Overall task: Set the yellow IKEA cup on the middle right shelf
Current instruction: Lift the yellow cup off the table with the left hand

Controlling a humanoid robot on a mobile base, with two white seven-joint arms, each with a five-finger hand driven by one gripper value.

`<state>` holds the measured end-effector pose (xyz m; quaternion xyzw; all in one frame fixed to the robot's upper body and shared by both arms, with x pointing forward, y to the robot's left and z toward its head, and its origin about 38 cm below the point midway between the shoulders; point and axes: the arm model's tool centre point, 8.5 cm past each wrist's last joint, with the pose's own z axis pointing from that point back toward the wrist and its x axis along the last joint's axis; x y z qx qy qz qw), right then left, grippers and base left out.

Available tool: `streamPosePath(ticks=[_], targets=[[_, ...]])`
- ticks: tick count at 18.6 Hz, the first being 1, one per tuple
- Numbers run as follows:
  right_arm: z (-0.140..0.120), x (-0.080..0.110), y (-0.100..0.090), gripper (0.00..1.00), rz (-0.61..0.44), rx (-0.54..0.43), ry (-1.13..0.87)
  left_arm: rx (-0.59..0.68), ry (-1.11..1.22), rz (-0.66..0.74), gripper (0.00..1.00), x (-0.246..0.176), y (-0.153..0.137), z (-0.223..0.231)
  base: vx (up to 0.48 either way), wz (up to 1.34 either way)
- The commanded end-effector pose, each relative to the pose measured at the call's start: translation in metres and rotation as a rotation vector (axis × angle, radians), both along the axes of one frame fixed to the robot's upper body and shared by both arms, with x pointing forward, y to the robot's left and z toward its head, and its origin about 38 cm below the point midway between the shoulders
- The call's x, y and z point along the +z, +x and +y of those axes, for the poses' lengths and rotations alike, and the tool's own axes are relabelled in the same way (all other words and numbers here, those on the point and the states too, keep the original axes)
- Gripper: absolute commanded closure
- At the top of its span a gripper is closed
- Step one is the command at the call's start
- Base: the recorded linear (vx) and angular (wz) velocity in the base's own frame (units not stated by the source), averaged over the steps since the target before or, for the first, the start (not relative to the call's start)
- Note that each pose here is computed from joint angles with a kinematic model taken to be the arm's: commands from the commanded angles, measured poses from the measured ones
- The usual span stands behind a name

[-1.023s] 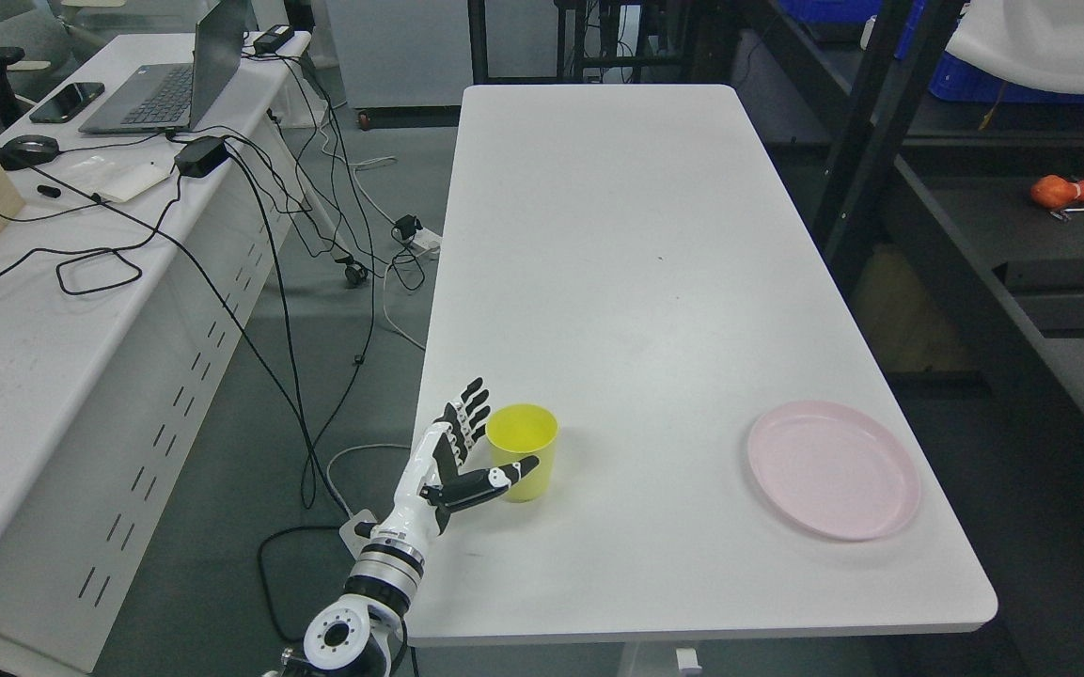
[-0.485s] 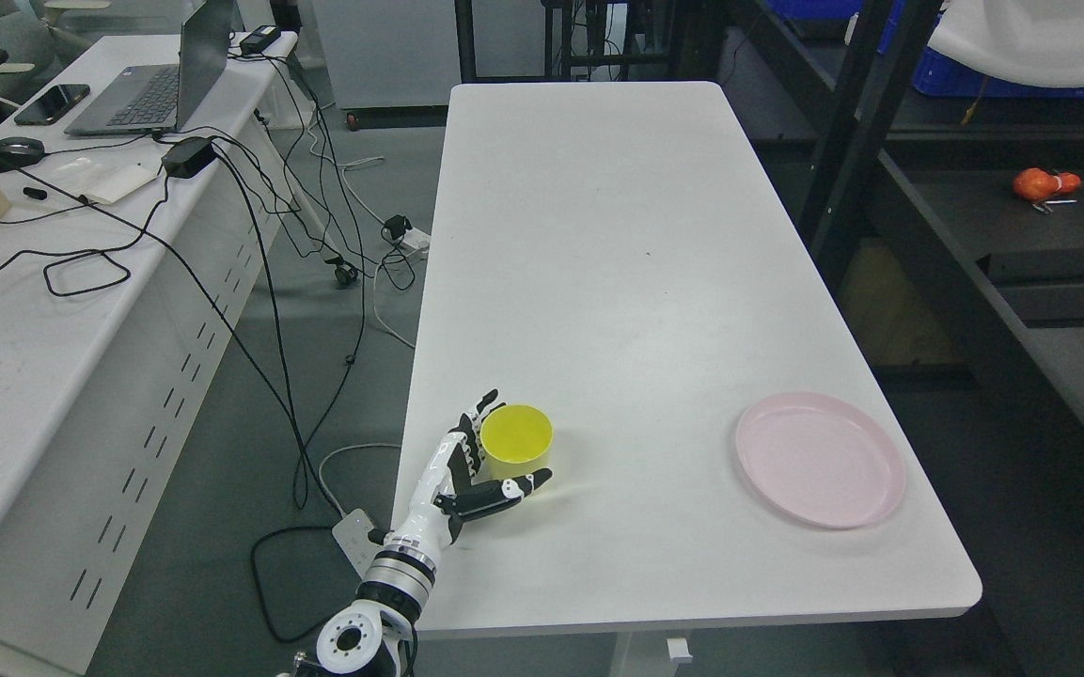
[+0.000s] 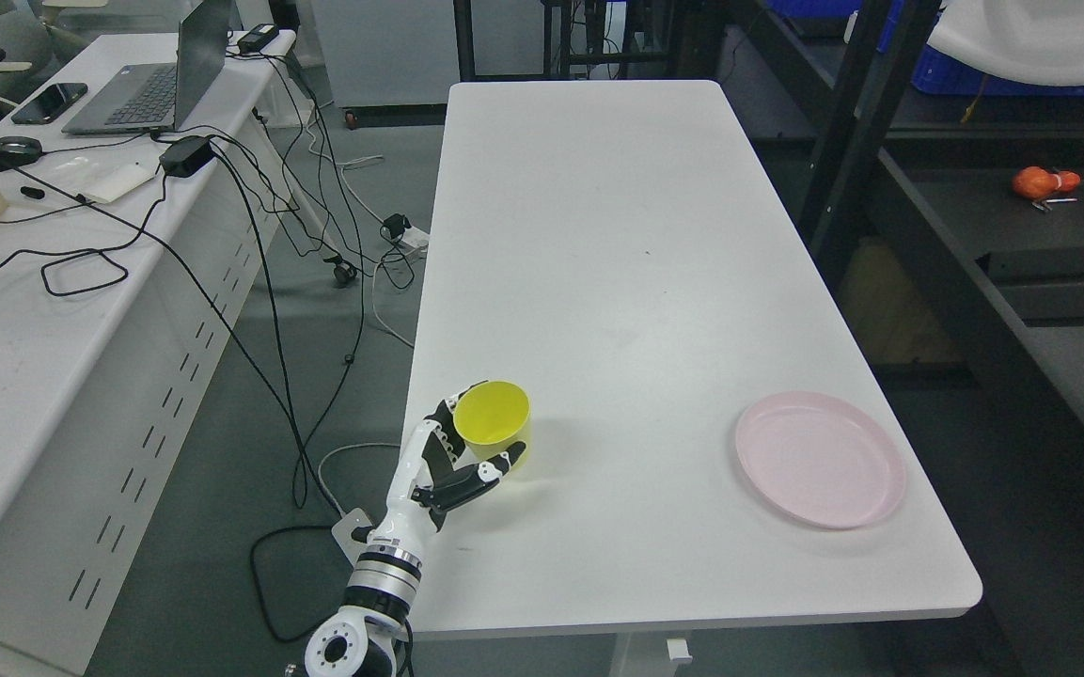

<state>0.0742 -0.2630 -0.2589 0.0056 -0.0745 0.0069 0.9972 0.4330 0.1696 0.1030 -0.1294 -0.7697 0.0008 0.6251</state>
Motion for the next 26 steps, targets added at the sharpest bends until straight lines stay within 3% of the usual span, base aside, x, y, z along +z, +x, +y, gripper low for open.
streamPosePath(ticks=[1,9,26], targets=[[-0.028,0.002,-0.007,0.01,0.009,-0.039,-0.224,0.043,-0.052,-0.051,1.00,0.006,-0.001,0.019,0.000,0.00],[-0.028,0.002,-0.008,0.01,0.010,-0.039,-0.225,0.036,-0.082,-0.129,1.00,0.031,-0.009,0.019,0.000,0.00],[-0.028,0.002,-0.007,0.01,0.009,-0.039,-0.224,0.028,-0.082,-0.110,0.99,0.022,-0.017,0.016,-0.116,-0.05]])
